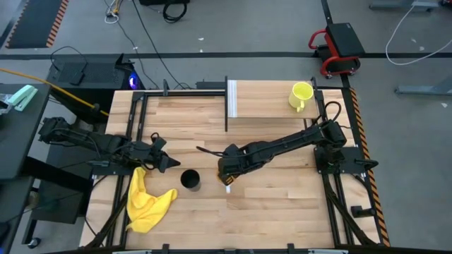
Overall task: Stack small to large cups/mugs on shelf
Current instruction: Put the yellow mug on the shelf
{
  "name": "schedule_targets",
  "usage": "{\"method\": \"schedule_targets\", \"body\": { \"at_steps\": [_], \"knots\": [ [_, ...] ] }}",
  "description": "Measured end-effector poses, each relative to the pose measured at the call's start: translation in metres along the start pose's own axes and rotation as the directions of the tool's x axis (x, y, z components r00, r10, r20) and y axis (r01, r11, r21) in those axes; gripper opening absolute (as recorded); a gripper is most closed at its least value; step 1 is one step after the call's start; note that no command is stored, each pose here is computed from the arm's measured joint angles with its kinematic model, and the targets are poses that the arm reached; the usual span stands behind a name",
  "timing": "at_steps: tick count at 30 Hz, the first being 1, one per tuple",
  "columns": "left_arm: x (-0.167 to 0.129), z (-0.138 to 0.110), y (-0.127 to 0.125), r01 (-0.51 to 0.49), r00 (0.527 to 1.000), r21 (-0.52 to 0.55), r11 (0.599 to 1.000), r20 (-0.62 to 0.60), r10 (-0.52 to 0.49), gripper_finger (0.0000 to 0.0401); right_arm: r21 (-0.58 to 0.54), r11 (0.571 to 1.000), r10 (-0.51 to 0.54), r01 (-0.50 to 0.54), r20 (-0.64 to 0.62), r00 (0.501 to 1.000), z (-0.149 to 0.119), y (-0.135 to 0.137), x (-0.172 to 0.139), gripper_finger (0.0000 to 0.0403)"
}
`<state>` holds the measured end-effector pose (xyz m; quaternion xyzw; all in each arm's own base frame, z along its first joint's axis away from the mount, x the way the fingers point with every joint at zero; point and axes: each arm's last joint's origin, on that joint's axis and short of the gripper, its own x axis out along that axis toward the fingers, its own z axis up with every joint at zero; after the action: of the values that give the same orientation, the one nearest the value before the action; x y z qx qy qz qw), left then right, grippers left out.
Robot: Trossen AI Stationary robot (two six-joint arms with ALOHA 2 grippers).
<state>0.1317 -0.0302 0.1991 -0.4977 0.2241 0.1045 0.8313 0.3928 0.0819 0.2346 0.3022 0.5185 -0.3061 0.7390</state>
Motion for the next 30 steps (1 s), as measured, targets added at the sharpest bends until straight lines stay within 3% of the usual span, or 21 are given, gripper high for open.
{"method": "schedule_targets", "body": {
  "at_steps": [10,17,30],
  "knots": [
    [0.0,0.0,0.0,0.001,1.0,-0.007,1.0,0.0,-0.001,0.0017,-0.036,0.997,-0.075,0.074,-0.046,0.996,-0.004,-0.008,-0.001,0.0009],
    [0.0,0.0,0.0,0.001,1.0,-0.007,1.0,0.0,-0.001,0.0022,-0.056,0.989,-0.141,0.137,-0.074,0.987,-0.007,-0.014,-0.002,0.0011],
    [0.0,0.0,0.0,0.0,1.0,0.0,1.0,0.0,0.0,0.0018,-0.067,0.987,-0.147,0.143,-0.069,0.987,-0.011,-0.016,-0.012,0.0002]
  ]
}}
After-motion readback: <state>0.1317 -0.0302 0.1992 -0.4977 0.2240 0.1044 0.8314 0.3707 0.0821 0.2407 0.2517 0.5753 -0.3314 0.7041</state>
